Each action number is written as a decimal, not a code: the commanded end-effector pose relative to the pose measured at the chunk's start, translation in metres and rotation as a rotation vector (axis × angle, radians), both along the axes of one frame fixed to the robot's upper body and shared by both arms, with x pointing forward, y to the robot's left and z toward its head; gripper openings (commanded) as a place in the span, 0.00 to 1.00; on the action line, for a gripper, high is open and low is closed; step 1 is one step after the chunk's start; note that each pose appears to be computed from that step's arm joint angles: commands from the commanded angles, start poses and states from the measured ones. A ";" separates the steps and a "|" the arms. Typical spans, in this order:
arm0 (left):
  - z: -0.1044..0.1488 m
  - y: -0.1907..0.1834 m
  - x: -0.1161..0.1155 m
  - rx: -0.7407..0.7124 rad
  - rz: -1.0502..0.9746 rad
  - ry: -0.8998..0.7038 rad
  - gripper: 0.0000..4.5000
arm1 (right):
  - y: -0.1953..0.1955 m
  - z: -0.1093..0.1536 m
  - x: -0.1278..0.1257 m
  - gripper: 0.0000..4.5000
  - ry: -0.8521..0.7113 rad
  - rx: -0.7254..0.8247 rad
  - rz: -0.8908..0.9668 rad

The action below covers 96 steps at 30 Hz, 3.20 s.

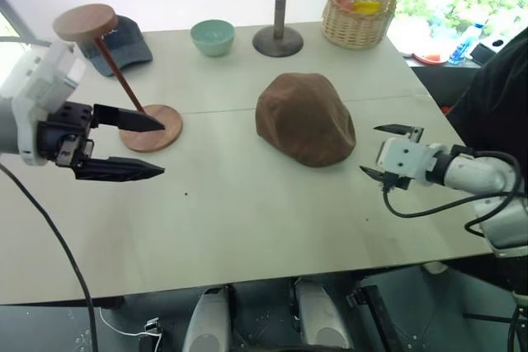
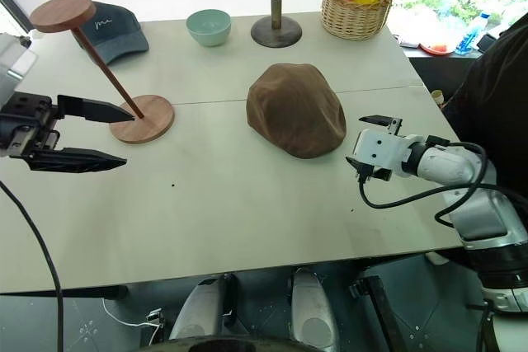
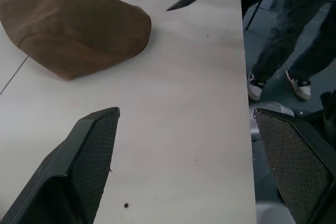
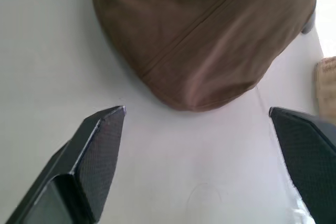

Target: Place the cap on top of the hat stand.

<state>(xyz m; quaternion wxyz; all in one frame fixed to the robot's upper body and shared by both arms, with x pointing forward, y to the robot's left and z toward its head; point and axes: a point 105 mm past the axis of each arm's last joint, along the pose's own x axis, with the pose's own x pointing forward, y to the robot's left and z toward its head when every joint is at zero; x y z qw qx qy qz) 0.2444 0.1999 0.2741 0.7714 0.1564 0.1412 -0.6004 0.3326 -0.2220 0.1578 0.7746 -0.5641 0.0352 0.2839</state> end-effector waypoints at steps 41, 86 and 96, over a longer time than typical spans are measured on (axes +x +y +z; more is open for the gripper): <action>0.024 0.008 0.008 -0.095 0.175 -0.115 1.00 | 0.073 0.001 0.071 0.00 -0.275 0.022 0.149; 0.082 0.111 -0.066 -0.402 0.976 -0.462 1.00 | 0.331 0.263 0.047 0.00 -0.708 0.437 0.467; 0.083 0.118 -0.077 -0.428 1.062 -0.505 1.00 | 0.368 0.254 0.020 0.00 -0.606 0.525 0.602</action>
